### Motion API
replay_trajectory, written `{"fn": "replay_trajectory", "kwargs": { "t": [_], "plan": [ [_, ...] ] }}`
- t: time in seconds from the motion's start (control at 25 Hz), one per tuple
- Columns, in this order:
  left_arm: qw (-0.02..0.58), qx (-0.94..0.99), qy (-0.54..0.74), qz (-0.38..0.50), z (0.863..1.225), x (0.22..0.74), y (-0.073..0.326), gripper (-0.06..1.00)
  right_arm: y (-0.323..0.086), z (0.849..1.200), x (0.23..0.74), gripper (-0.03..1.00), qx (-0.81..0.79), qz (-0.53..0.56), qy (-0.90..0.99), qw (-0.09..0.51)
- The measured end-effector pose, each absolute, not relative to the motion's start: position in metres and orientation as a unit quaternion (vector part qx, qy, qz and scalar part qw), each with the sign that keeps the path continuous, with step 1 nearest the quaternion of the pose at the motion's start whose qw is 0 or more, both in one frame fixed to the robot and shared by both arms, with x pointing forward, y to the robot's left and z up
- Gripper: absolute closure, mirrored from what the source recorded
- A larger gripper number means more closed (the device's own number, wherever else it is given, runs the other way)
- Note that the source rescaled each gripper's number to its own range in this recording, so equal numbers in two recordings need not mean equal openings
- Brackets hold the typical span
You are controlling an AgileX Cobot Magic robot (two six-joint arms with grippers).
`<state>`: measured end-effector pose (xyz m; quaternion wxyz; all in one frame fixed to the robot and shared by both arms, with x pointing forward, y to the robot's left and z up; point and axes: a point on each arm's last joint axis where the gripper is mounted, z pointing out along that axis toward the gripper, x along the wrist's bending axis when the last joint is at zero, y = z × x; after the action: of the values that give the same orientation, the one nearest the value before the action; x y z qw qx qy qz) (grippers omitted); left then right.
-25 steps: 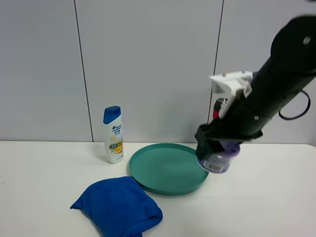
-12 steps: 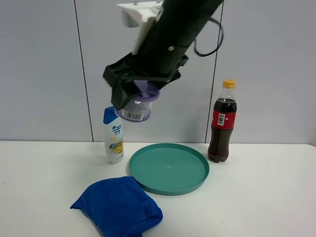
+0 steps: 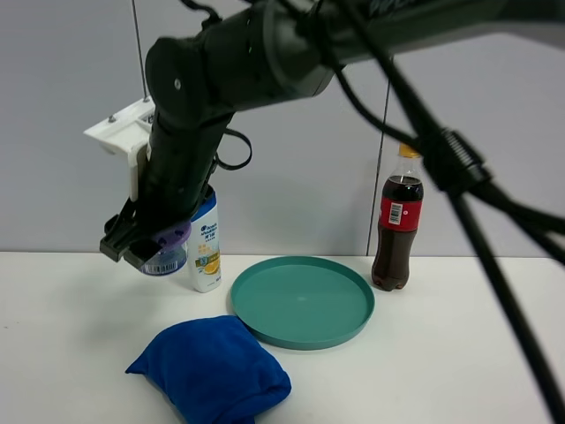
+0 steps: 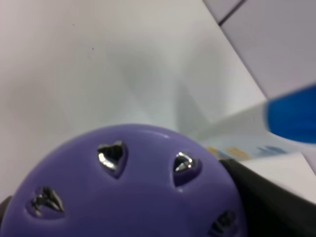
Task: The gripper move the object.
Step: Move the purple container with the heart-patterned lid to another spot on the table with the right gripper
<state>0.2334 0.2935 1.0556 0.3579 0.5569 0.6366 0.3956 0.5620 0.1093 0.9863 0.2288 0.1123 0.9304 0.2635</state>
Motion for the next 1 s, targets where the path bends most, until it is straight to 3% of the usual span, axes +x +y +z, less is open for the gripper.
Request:
{"fn": "replay_trajectory", "kwargs": {
  "t": [0.32, 1.0],
  "plan": [
    [0.358, 0.557, 0.637, 0.396, 1.056, 0.233, 0.293, -0.06, 0.128, 0.928, 0.573, 0.97, 0.074, 0.279, 0.927, 0.241],
    [0.358, 0.557, 0.637, 0.396, 1.056, 0.233, 0.293, -0.06, 0.122, 0.884, 0.591, 0.97, 0.059, 0.263, 0.928, 0.256]
  ]
}}
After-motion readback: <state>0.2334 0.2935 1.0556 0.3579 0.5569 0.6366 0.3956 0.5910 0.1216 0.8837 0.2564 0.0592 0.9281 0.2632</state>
